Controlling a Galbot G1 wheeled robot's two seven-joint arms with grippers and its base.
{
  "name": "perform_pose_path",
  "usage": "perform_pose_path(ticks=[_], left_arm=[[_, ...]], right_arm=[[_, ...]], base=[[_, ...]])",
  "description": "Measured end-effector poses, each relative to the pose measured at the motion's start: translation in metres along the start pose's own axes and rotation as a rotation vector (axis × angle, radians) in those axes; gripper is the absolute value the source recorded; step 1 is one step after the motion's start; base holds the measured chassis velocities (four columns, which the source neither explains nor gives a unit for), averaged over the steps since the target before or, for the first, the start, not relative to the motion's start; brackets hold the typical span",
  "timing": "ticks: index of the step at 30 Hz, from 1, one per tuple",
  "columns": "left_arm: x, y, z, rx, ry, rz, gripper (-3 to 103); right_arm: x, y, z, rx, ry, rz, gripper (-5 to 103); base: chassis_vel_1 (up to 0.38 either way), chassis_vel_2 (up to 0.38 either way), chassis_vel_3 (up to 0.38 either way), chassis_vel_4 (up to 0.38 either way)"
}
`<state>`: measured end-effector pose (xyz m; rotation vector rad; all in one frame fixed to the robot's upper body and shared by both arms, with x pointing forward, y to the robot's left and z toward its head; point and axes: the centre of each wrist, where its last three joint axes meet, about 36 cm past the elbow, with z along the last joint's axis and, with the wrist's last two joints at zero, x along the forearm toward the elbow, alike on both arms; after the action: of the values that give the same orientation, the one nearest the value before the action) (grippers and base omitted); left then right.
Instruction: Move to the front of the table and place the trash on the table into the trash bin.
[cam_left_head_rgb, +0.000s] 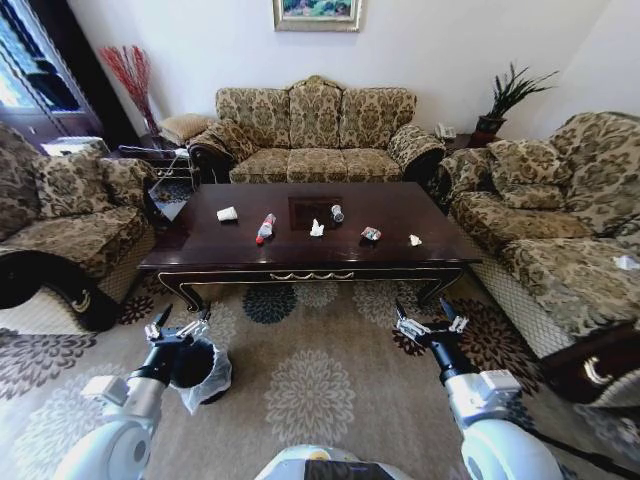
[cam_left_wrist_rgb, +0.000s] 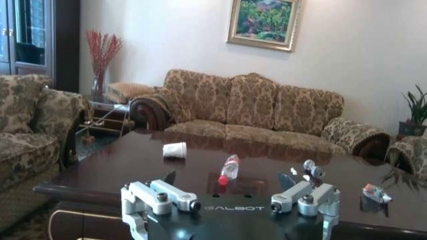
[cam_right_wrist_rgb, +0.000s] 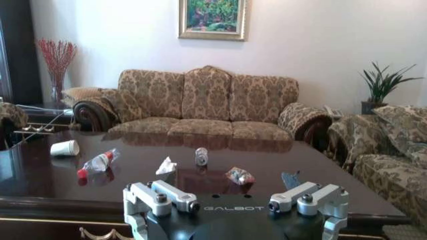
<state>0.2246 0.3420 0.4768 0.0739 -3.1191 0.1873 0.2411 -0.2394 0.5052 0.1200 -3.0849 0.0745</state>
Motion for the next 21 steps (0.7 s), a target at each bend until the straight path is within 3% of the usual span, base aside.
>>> perform_pose_path(ticks=[21], left_arm=[[0.0000, 0.0000, 0.0000, 0.000, 0.000, 0.000, 100]], right_arm=[[0.0000, 0.0000, 0.0000, 0.000, 0.000, 0.000, 100]], base=[[0.000, 0.000, 0.000, 0.000]])
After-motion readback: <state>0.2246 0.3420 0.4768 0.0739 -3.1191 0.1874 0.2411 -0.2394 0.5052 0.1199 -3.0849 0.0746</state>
